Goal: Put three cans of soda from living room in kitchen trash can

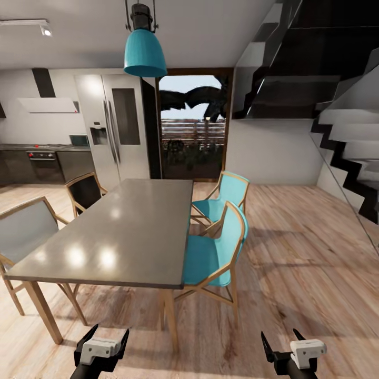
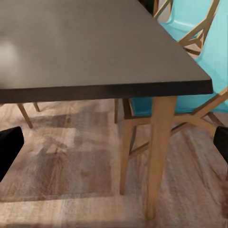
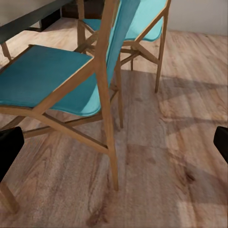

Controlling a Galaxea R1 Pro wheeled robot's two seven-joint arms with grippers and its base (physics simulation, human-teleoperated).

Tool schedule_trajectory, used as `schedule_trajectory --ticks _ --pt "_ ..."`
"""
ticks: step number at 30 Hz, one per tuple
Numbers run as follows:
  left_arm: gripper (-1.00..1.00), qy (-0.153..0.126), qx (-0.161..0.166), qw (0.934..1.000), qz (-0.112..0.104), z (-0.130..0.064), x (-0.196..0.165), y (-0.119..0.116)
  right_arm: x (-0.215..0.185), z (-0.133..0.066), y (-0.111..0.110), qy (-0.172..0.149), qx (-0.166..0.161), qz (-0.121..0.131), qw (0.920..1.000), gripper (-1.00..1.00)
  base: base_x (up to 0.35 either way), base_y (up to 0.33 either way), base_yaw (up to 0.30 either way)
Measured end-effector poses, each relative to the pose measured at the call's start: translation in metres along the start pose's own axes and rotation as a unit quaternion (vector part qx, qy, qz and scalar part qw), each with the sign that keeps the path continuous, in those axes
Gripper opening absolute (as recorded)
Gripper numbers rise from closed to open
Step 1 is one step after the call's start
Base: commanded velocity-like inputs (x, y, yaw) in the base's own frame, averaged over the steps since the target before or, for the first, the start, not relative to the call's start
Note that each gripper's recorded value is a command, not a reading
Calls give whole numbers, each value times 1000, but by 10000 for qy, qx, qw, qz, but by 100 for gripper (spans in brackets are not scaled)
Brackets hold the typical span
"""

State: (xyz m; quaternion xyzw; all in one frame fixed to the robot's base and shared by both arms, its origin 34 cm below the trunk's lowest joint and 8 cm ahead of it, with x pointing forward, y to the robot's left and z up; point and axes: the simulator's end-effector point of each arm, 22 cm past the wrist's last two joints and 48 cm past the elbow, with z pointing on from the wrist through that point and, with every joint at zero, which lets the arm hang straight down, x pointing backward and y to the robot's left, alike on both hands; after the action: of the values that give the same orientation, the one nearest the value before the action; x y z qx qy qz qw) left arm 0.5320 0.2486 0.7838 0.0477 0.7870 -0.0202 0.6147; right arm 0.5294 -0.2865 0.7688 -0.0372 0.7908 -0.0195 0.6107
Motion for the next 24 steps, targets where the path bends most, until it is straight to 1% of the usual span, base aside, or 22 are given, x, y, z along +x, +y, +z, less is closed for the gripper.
schedule_trajectory --ticks 17,24 --pt "100 45 8 10000 0 0 4 -1 2 0 3 25 -32 -3 10000 100 0 0 225" --pt "100 55 11 10000 0 0 4 -1 2 1 2 25 -35 -7 10000 100 0 0 85"
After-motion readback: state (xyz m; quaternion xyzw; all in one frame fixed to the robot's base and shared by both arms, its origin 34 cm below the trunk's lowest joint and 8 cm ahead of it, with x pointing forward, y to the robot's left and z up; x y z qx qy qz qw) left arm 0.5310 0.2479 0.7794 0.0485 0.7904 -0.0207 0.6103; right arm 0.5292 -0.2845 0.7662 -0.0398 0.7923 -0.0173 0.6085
